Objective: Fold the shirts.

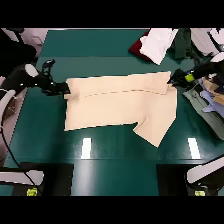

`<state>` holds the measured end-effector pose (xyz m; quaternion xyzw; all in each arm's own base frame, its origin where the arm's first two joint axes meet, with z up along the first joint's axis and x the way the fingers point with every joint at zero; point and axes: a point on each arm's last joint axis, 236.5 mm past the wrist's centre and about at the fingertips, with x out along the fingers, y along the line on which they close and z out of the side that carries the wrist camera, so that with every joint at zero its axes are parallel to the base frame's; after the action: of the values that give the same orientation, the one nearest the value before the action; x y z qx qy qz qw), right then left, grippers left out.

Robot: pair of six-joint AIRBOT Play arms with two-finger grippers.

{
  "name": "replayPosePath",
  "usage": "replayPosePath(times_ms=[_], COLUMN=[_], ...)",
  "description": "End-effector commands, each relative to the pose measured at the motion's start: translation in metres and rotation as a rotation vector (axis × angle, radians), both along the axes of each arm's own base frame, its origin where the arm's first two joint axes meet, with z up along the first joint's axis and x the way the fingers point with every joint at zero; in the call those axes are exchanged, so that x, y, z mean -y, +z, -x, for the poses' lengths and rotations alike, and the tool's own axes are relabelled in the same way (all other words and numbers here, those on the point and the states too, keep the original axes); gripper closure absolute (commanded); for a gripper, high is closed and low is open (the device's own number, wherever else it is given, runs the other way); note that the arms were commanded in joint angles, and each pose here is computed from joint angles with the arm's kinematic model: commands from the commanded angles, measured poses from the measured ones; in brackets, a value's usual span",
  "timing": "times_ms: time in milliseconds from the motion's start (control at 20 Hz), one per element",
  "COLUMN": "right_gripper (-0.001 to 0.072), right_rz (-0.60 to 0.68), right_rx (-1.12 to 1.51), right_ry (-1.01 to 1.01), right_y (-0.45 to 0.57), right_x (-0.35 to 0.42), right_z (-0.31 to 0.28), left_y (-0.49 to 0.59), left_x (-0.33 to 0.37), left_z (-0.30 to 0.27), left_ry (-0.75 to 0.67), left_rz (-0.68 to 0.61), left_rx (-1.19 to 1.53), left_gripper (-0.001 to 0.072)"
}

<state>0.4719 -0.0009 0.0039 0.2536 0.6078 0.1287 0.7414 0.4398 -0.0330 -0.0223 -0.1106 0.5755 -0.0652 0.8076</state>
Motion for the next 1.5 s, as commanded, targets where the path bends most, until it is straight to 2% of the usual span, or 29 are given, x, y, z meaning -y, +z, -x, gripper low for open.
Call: replayPosePath(times_ms=[0, 150, 200, 250, 350, 500, 750, 1000, 1250, 1450], right_gripper=[0.0226, 0.0214, 0.0213, 0.0214, 0.0216, 0.0218, 0.0219, 0.0219, 0.0219, 0.022], right_rz=[0.006, -0.015, -0.03, -0.072, -0.191, -0.352, -0.414, -0.324, -0.315, -0.307], right_rx=[0.027, -0.034, -0.049, -0.051, -0.043, -0.048, -0.081, 0.007, 0.013, 0.02], right_ry=[-0.083, -0.113, -0.125, -0.146, -0.187, -0.214, -0.206, -0.238, -0.239, -0.247], right_y=[0.031, 0.017, 0.009, 0.003, -0.006, -0.014, -0.021, -0.01, -0.009, -0.01], right_x=[0.032, 0.042, 0.042, 0.039, 0.031, 0.02, 0.017, 0.029, 0.03, 0.032], right_z=[0.031, 0.083, 0.098, 0.109, 0.125, 0.144, 0.169, 0.16, 0.16, 0.158], left_y=[0.025, 0.021, 0.014, 0.007, -0.012, -0.034, -0.053, -0.059, -0.043, -0.043], left_x=[-0.041, -0.043, -0.03, -0.008, 0.026, 0.057, 0.041, 0.043, 0.052, 0.028], left_z=[0.021, 0.078, 0.093, 0.108, 0.133, 0.163, 0.148, 0.157, 0.158, 0.159], left_ry=[0.098, 0.092, 0.077, 0.05, 0.033, 0.016, 0.057, 0.007, 0.025, 0.077], left_rz=[0.012, 0.05, 0.099, 0.183, 0.328, 0.463, 0.384, 0.335, 0.456, 0.466], left_rx=[-0.031, -0.196, -0.235, -0.258, -0.305, -0.363, -0.28, -0.305, -0.317, -0.315], left_gripper=[0.0015, 0.0015, 0.0015, 0.0016, 0.0087, 0.0086, 0.0086, 0.0087, 0.0088, 0.0088])
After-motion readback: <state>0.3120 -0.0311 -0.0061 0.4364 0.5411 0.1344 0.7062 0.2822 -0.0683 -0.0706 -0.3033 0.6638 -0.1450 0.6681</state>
